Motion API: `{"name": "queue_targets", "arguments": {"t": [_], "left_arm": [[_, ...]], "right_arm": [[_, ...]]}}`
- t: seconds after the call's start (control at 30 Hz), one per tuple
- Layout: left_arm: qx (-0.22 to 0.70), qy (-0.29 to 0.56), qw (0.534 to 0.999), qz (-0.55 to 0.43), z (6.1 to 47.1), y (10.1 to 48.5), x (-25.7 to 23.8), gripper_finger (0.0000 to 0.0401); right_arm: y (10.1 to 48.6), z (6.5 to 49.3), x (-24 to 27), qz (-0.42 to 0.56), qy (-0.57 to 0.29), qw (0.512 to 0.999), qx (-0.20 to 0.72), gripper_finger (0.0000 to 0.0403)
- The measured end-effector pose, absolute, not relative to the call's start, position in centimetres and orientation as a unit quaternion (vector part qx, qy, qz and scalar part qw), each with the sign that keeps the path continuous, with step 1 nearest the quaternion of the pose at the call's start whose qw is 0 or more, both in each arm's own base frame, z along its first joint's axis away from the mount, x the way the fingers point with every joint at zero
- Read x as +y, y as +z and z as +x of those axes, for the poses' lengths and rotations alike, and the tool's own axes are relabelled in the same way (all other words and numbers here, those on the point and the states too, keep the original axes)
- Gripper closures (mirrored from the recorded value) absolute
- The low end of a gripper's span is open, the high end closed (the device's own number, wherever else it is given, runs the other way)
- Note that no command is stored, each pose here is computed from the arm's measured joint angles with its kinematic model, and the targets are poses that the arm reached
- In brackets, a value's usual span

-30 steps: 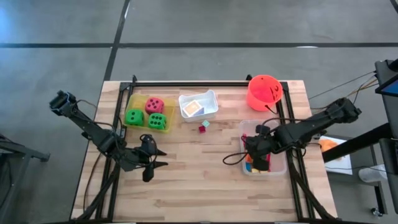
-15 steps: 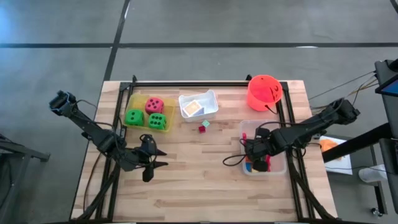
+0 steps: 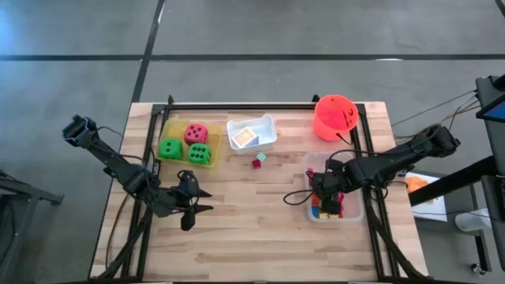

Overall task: Pick & Place Toys
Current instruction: Put the light green game piece into the transparent bin

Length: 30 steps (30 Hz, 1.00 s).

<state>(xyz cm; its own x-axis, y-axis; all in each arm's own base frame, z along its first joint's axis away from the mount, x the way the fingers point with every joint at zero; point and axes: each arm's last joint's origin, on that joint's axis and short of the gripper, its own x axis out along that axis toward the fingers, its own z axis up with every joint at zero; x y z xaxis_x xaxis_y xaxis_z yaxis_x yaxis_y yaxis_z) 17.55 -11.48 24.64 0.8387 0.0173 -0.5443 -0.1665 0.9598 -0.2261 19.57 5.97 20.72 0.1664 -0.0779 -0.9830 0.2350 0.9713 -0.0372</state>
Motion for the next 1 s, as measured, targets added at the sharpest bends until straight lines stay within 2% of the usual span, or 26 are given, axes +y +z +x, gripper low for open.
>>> {"name": "queue_targets", "arguments": {"t": [0.3,0.6,1.0], "left_arm": [[0.28,0.048,0.949,-0.133,17.5,24.6,-11.5,0.0211],[0.28,0.048,0.95,-0.133,17.5,24.6,-11.5,0.0211],[0.28,0.048,0.95,-0.133,17.5,24.6,-11.5,0.0211]], "right_arm": [[20.6,19.5,5.6,0.063,-0.104,0.757,0.642,0.0275],[22.1,19.2,5.4,0.071,-0.13,0.743,0.652,0.0275],[20.7,19.0,5.3,0.069,-0.151,0.72,0.673,0.0275]]}}
